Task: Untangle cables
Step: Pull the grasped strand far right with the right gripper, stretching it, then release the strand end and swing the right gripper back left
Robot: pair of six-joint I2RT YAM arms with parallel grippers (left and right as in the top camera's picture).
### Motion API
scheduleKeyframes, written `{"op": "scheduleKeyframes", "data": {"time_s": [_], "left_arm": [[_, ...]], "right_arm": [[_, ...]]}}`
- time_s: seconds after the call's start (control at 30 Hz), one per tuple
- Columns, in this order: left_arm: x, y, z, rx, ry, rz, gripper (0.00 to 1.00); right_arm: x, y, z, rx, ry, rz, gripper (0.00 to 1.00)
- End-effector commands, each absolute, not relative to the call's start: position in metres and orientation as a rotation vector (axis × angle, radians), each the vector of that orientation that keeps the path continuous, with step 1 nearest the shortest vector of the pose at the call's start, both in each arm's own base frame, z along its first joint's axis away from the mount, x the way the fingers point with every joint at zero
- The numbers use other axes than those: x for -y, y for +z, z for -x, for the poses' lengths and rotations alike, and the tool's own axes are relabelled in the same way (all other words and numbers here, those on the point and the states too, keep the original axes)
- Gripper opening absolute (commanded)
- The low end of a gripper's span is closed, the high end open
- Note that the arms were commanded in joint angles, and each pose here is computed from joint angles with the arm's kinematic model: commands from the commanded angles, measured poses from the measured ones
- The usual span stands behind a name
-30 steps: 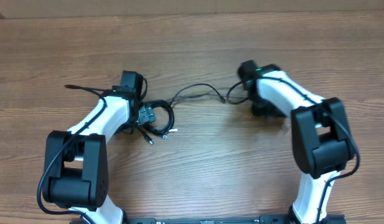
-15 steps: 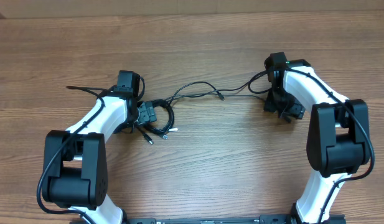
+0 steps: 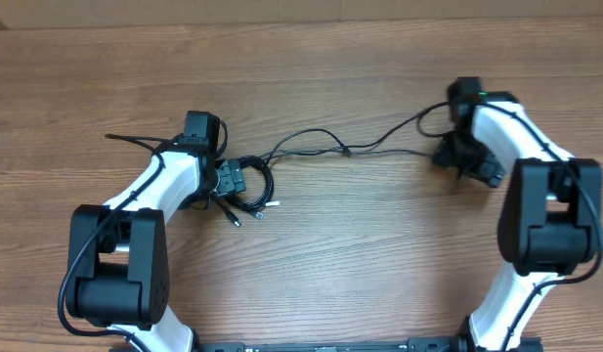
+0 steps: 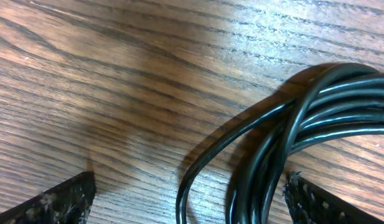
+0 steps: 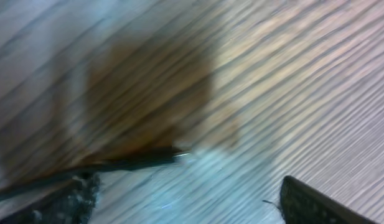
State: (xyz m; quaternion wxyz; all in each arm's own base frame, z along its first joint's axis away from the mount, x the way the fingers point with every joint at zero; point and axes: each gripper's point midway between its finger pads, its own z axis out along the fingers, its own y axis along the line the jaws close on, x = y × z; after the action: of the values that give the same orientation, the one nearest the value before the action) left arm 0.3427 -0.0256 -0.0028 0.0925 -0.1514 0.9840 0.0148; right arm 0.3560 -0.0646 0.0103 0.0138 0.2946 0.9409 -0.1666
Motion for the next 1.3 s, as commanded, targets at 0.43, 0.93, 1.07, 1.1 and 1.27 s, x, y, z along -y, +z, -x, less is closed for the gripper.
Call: {"op": "scheduleKeyframes", "data": {"time_s": [0.43,0.93,1.07,1.1,1.27], "left_arm": [[0.032,-0.034,-0.315,-3.052,0.015,0.418,0.96],[0.042,0.056,-0.355,-2.919,-0.052,0.371,0.97],[0.053,0.095,-0.366,-2.831,-0.161,0.349,0.95],[0.055,0.100,-0.367,-2.816,-0.183,0.345,0.92],[0.055,0.101,-0.365,-2.819,-0.185,0.344,0.51]], "right_arm": [[0.134,-0.048,-0.287,-2.990,-0.244,-1.554,1.00],[0.133,-0.049,-0.290,-2.986,-0.240,-1.539,1.00],[0.130,-0.049,-0.291,-2.993,-0.208,-1.535,1.00],[0.128,-0.049,-0.292,-2.999,-0.188,-1.531,1.00],[0.101,-0.043,-0.309,-3.094,0.150,-1.320,0.16]]}}
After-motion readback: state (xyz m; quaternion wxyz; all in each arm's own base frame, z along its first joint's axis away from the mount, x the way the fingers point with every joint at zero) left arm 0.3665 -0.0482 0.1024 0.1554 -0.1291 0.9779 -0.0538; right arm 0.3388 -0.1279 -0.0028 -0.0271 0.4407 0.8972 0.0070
